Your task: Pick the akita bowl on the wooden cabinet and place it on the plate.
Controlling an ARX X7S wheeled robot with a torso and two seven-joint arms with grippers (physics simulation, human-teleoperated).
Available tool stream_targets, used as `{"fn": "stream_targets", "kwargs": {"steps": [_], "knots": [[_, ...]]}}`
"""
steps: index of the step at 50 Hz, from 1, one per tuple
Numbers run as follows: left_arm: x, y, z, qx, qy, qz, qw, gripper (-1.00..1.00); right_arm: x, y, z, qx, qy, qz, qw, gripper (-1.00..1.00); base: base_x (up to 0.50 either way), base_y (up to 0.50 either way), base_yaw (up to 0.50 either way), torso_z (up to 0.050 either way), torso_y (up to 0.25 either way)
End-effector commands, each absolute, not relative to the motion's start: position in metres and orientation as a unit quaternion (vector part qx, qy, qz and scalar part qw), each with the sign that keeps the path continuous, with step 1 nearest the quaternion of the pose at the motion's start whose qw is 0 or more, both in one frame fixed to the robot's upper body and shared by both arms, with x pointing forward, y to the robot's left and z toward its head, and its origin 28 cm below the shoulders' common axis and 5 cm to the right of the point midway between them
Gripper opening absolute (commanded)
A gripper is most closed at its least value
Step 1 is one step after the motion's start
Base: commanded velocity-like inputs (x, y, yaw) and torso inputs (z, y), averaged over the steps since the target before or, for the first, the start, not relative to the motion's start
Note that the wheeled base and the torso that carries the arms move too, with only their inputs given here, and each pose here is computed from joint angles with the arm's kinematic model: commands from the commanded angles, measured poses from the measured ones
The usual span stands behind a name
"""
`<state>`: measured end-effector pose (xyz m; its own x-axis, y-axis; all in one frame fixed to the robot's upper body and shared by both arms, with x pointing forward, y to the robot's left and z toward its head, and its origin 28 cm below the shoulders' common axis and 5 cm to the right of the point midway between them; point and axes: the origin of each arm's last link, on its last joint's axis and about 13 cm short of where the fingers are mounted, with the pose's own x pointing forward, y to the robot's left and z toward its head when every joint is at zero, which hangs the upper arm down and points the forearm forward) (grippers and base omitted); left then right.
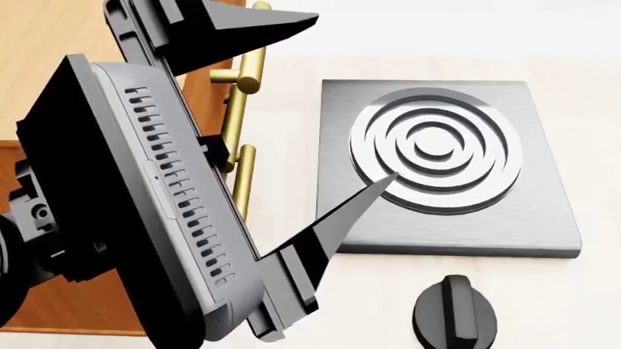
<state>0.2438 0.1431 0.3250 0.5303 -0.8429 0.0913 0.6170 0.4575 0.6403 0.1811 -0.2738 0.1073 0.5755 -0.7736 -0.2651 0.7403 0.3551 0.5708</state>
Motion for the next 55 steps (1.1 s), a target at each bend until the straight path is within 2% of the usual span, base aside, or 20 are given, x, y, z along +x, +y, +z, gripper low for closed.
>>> {"fn": "stream_targets", "kwargs": {"steps": [1,55], "knots": [[0.244,0.144,0.325,0.278,-0.204,-0.439,0.830,1.00,0.184,-0.275,0.106,0.317,-0.028,-0.465,0.826,-1.00,0.00,0.00,0.00,0.000,0.000],[0.244,0.146,0.322,0.274,-0.201,-0.437,0.833,1.00,0.191,-0.279,0.083,0.319,0.005,-0.473,0.821,-1.00,0.00,0.00,0.00,0.000,0.000]]}}
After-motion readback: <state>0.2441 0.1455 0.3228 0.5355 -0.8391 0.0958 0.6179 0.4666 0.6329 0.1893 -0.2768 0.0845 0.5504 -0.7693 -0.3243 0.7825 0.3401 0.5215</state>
